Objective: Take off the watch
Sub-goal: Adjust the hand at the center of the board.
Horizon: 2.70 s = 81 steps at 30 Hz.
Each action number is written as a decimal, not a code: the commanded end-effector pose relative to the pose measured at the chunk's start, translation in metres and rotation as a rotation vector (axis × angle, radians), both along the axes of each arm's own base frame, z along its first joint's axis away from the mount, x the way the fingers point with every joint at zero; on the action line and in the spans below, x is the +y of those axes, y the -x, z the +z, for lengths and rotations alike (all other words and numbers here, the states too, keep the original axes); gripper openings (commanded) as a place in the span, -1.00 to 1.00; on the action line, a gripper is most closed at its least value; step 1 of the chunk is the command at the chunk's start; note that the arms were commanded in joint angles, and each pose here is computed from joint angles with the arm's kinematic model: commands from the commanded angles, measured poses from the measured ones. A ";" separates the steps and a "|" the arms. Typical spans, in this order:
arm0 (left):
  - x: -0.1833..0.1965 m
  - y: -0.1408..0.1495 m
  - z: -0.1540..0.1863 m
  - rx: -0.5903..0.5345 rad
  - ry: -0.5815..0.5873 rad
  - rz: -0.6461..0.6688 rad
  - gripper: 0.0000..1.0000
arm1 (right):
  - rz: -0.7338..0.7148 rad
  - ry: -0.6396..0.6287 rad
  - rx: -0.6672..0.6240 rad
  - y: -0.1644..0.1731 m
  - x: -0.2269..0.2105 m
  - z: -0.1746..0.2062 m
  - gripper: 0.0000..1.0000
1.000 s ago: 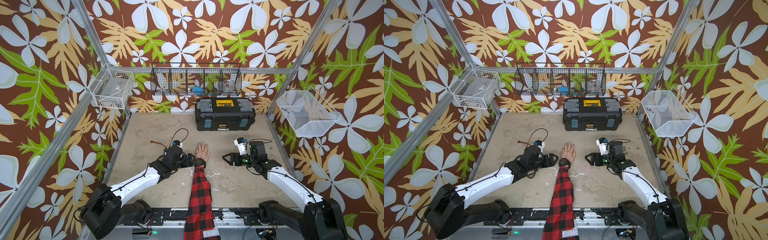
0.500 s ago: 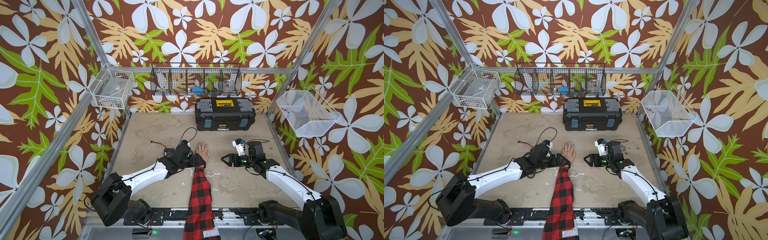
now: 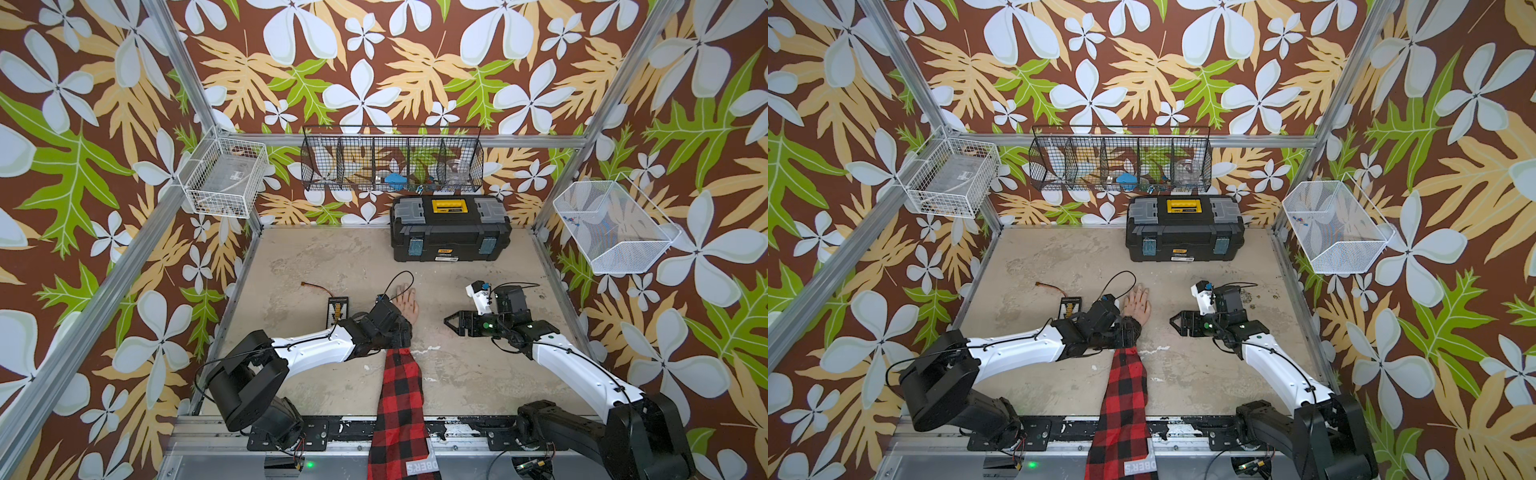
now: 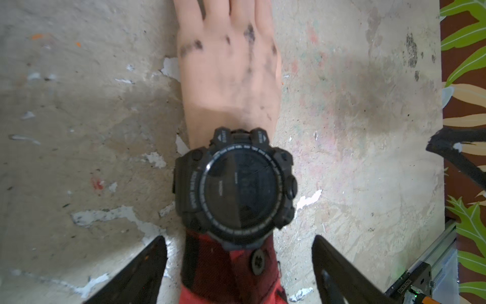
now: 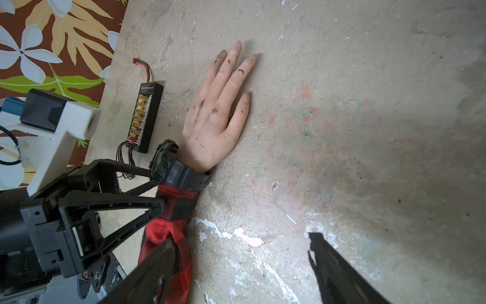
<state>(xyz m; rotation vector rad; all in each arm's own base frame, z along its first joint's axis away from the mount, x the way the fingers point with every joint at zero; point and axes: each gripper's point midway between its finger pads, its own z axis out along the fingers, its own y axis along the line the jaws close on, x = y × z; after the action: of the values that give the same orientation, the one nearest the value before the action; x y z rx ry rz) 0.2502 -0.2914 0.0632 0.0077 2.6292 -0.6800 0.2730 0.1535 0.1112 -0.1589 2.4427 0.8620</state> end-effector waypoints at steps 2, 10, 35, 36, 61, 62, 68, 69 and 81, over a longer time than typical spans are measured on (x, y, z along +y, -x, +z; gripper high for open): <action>-0.007 0.004 -0.004 0.005 -0.012 -0.016 0.65 | -0.004 -0.004 -0.003 0.001 0.000 -0.002 0.68; -0.005 0.009 -0.018 0.018 -0.053 -0.025 0.50 | 0.001 -0.032 0.016 0.002 0.005 -0.006 0.68; -0.004 0.008 -0.025 0.011 -0.058 -0.033 -0.03 | 0.061 -0.046 0.062 0.004 0.035 -0.018 0.67; -0.004 0.009 -0.024 0.009 -0.055 -0.034 -0.05 | 0.061 -0.048 0.062 0.004 0.035 -0.018 0.67; -0.012 0.010 0.007 -0.049 0.056 -0.054 -0.24 | 0.080 -0.396 -0.008 -0.010 0.070 0.012 0.77; -0.012 0.010 0.007 -0.049 0.059 -0.056 -0.24 | 0.083 -0.411 -0.010 -0.011 0.072 0.013 0.78; -0.011 0.012 0.008 -0.050 0.069 -0.056 -0.25 | 0.099 -0.471 0.022 -0.017 0.091 0.008 0.79; -0.011 0.012 0.010 -0.053 0.073 -0.054 -0.25 | 0.102 -0.483 0.032 -0.018 0.095 0.006 0.79; -0.008 0.014 0.021 -0.072 0.100 -0.050 -0.29 | 0.070 -0.608 0.085 -0.039 0.116 -0.005 0.79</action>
<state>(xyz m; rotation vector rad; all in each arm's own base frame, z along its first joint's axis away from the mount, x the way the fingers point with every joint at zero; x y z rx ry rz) 0.2291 -0.2892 0.0685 0.0628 2.6002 -0.7457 0.3024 0.2640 0.0874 0.0295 2.2371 1.5631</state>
